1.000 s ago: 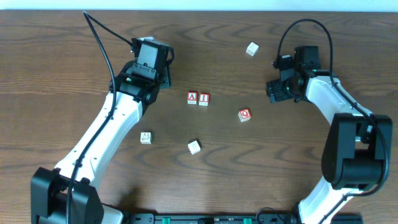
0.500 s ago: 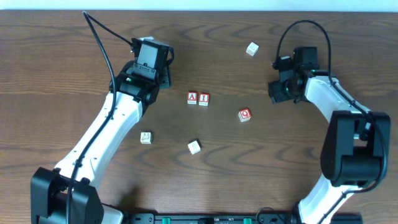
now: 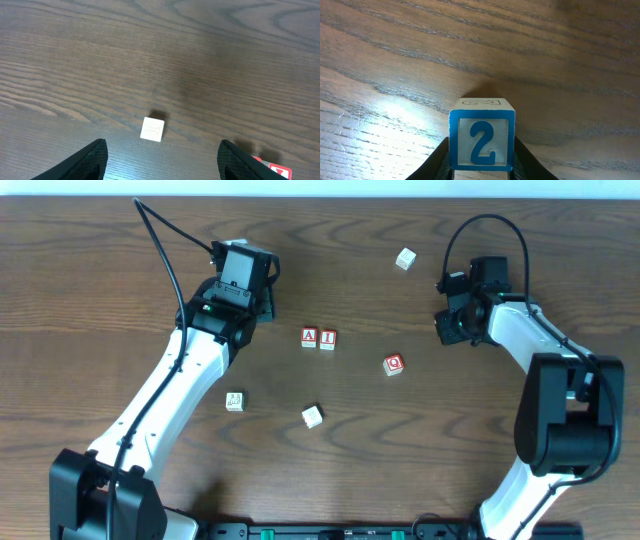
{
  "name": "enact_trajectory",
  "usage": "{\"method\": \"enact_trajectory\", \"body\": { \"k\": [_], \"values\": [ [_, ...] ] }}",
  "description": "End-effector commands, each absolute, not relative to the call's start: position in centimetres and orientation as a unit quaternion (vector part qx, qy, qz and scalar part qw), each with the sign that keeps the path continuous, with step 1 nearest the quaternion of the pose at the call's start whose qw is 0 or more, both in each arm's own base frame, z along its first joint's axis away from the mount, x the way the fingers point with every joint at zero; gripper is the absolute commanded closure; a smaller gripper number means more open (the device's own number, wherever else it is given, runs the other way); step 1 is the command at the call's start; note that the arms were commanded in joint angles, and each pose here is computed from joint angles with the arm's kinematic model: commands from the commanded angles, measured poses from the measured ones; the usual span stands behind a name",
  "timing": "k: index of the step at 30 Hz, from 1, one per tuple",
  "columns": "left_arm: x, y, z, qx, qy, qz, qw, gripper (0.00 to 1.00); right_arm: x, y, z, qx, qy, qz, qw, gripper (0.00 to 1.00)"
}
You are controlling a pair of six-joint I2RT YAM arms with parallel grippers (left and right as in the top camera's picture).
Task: Spell out Ai2
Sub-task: 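Lower the right gripper and close it on the blue 2 block, then carry the 2 block left toward the right of the I block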
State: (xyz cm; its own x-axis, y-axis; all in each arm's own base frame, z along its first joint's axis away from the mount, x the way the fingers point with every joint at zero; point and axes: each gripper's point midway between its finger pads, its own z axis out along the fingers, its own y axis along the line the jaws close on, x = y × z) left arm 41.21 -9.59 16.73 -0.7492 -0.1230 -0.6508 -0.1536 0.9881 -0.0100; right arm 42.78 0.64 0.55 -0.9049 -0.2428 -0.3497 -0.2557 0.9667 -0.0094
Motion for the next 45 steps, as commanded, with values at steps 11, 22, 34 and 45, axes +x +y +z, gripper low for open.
{"method": "enact_trajectory", "body": {
  "k": [11,22,34,45],
  "values": [
    [41.5,-8.6,17.9,-0.081,0.928,0.041,0.361,0.29,43.9,6.2,1.9,-0.135,0.971,0.038,0.195,0.87],
    [40.3,-3.2,16.7,-0.121,0.939,0.073,0.314,0.36,45.4,16.2,7.3,-0.118,0.962,0.089,0.229,0.99],
    [40.5,-1.4,16.3,-0.146,0.941,0.050,0.301,0.34,40.6,22.2,5.8,-0.052,0.978,0.046,0.198,0.99],
    [40.6,-1.4,16.3,-0.147,0.940,0.050,0.304,0.33,39.7,20.5,5.1,0.026,0.982,0.012,0.185,0.99]
  ]
}}
